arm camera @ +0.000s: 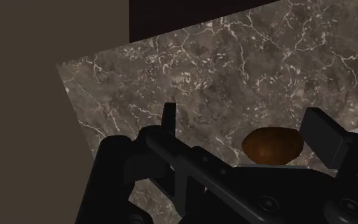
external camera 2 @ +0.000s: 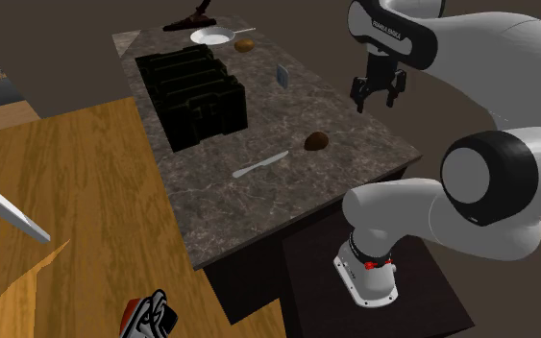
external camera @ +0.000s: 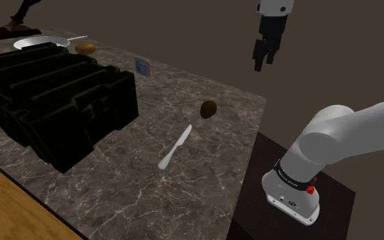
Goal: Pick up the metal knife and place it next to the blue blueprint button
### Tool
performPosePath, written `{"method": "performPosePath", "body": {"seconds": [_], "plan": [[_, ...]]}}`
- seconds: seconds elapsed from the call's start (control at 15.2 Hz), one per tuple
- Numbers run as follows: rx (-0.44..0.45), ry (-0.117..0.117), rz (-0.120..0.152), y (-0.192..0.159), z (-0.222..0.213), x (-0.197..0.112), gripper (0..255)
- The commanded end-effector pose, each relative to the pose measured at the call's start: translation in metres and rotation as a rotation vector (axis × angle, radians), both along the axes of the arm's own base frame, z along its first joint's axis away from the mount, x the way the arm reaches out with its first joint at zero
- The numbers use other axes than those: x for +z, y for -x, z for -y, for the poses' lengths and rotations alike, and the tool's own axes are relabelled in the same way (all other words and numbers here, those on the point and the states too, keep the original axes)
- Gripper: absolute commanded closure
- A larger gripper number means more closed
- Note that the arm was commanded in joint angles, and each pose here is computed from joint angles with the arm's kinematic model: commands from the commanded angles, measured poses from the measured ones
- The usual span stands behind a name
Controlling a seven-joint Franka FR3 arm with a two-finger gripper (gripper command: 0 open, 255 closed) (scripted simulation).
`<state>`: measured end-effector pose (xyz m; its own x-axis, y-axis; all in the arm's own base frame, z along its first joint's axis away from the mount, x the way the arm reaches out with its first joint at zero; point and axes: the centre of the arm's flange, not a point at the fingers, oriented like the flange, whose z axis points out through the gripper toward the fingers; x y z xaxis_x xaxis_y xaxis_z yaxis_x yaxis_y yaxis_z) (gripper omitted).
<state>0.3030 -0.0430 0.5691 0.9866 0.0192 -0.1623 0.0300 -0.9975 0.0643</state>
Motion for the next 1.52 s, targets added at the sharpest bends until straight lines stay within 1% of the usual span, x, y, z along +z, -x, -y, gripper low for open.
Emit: {"method": "performPosePath", "body": {"seconds": [0.0,0.4,0.73,1.06,1.45], "plan": [[0.000,0.000,0.000,0.000,0.000,0.000,0],[-0.240,-0.024,0.056,0.033,-0.053,-0.040,0],[-0.440,-0.044,0.103,0.048,-0.103,-0.073,0],[-0.640,-0.064,0.150,0.052,-0.156,-0.106,0],[-0.880,-0.088,0.206,0.040,-0.219,-0.144,0]]}}
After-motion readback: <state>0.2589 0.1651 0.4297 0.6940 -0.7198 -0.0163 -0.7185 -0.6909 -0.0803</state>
